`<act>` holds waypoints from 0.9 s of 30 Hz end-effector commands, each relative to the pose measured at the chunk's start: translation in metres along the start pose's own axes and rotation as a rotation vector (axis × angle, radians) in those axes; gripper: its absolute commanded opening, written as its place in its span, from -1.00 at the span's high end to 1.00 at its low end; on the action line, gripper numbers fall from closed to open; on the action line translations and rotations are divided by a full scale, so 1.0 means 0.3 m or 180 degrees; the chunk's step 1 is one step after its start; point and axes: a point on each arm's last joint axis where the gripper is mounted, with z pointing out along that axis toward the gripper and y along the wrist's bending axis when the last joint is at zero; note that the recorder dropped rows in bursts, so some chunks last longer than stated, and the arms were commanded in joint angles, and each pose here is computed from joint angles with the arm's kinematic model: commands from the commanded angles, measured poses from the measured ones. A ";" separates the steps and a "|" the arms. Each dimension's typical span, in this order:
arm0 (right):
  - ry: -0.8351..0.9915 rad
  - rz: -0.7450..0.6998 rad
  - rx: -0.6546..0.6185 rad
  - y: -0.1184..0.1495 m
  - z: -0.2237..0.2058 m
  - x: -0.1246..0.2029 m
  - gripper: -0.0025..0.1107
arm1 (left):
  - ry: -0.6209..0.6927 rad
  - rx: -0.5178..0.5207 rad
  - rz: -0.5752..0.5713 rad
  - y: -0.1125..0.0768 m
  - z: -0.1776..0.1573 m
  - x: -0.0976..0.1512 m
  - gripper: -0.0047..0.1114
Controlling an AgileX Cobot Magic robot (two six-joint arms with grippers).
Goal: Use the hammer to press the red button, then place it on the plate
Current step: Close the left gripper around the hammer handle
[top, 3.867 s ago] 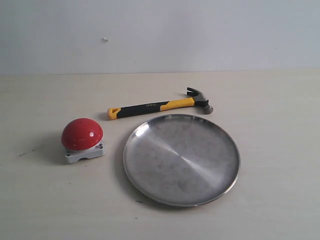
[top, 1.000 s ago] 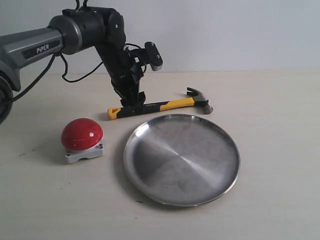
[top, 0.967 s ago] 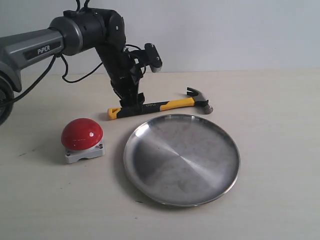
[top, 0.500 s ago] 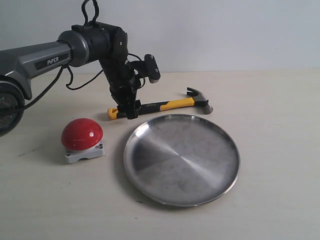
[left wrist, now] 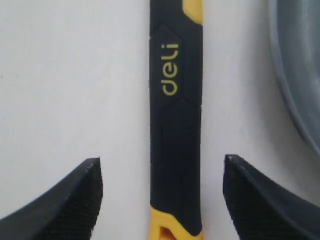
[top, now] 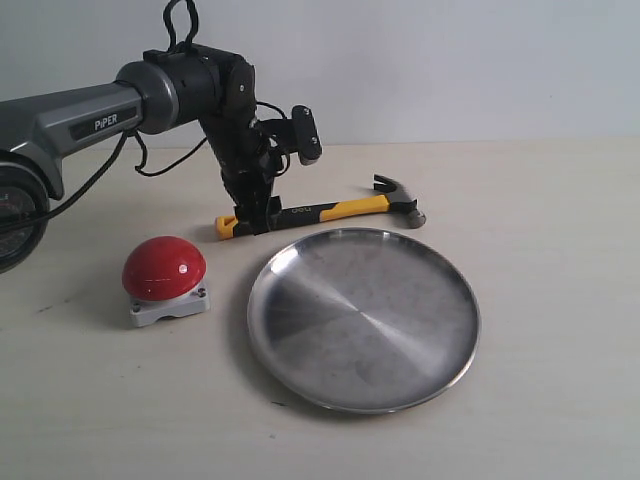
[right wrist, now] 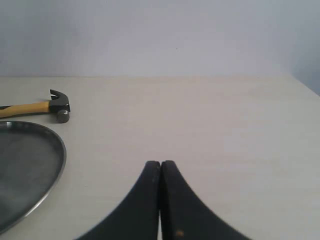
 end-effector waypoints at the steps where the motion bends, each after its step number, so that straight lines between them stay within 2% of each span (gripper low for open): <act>1: -0.0030 -0.0023 0.0019 -0.001 0.000 0.002 0.96 | -0.0008 -0.0061 0.0013 0.010 0.017 0.007 -0.22; 6: -0.0030 -0.0023 0.0019 -0.001 0.000 0.002 0.96 | 0.0047 -0.0036 -0.0059 0.025 0.069 0.053 -0.20; 15: -0.0030 -0.0023 0.0019 -0.001 0.000 0.002 0.96 | 0.0115 0.0108 0.0005 -0.004 0.140 0.066 0.12; 19: -0.0030 -0.0023 0.0019 -0.001 0.000 0.002 0.96 | 0.0182 0.0267 -0.0023 -0.023 0.156 0.074 0.35; 25: -0.0030 -0.0014 0.0019 -0.001 0.000 0.002 0.96 | 0.0316 0.0501 -0.0028 -0.045 0.152 0.087 0.91; 27: -0.0030 -0.0014 0.0019 -0.001 0.000 0.002 0.96 | 0.0324 0.0512 -0.0028 -0.046 0.152 0.087 0.92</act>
